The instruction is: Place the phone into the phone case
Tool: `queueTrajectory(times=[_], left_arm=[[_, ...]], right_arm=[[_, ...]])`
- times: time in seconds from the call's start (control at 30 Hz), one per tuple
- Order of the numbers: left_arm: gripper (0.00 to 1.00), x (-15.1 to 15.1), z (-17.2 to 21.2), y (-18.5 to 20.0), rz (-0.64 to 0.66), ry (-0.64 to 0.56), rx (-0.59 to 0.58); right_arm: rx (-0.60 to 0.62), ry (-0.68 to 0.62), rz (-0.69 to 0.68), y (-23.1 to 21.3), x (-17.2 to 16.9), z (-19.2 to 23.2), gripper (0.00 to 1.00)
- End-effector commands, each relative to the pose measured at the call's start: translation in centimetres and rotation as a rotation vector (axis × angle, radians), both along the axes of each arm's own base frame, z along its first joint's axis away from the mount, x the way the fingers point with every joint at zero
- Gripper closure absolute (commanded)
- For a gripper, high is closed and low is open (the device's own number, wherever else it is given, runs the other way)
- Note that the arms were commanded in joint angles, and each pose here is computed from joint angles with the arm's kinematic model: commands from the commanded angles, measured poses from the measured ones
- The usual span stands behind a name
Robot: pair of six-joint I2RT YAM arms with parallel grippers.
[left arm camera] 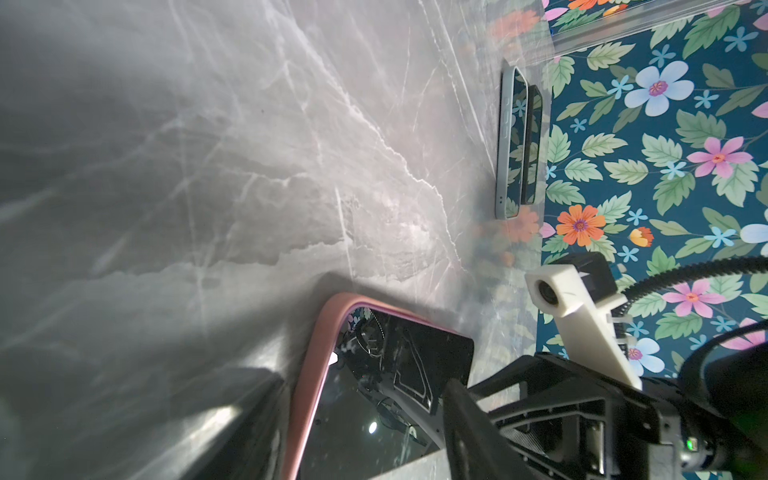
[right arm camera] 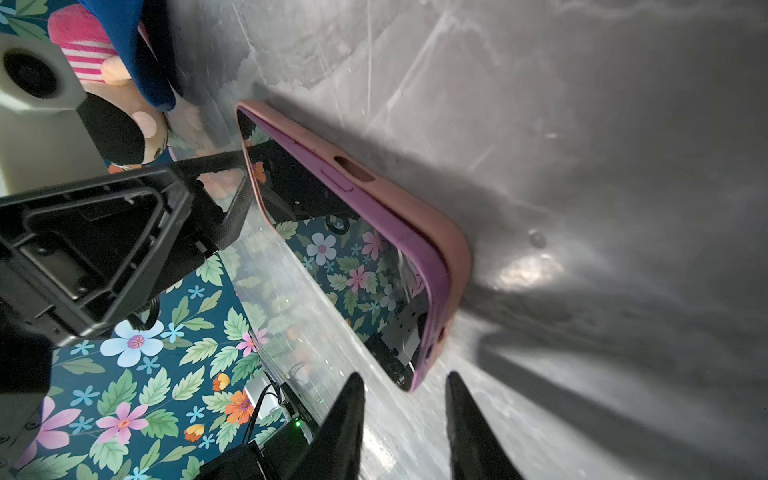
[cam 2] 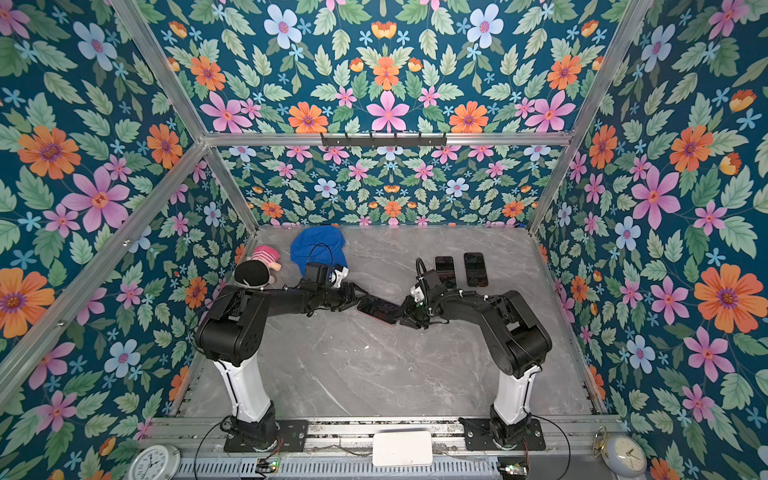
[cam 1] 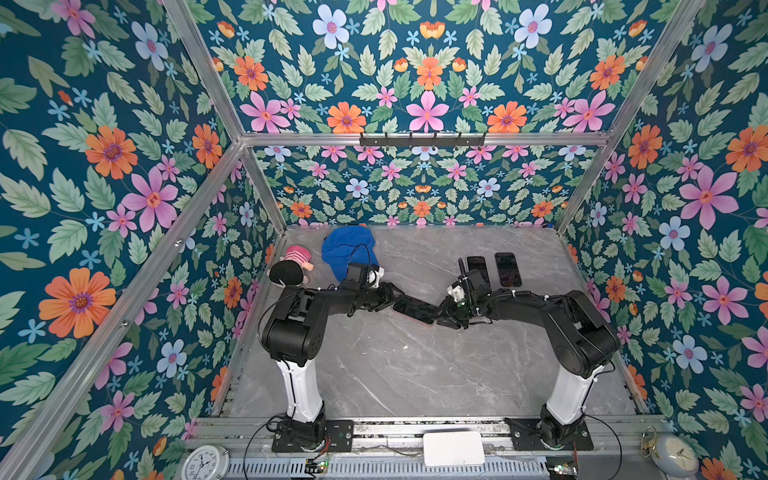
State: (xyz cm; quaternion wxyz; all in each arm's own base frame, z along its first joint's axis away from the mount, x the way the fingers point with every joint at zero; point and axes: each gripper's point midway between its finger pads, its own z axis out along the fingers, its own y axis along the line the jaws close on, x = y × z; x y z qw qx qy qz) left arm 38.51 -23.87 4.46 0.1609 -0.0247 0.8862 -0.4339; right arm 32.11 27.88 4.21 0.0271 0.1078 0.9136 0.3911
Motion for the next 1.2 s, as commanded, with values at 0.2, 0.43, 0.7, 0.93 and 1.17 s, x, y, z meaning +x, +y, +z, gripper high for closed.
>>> queueTrajectory(times=[0.2,0.43,0.7,0.93,1.17], left_arm=[[0.39,-0.3,-0.3,-0.2,-0.016,0.001,-0.003],[0.39,-0.4,-0.2,-0.4,-0.018,-0.002,-0.008],[0.4,-0.7,-0.3,-0.6,-0.021,-0.002,-0.015],[0.4,-0.8,-0.3,-0.4,-0.022,-0.003,-0.008],[0.33,-0.8,-0.1,1.3,-0.009,-0.005,0.032]], right_arm=[[-0.004,0.003,0.017,0.5,0.0,-0.1,0.77],[0.004,0.002,0.029,1.1,-0.2,0.1,0.81],[0.013,0.006,0.039,1.9,-0.4,-0.1,0.85],[-0.003,0.009,0.057,1.9,-1.1,0.2,0.82],[-0.076,-0.03,0.109,-0.7,-2.6,1.8,0.66]])
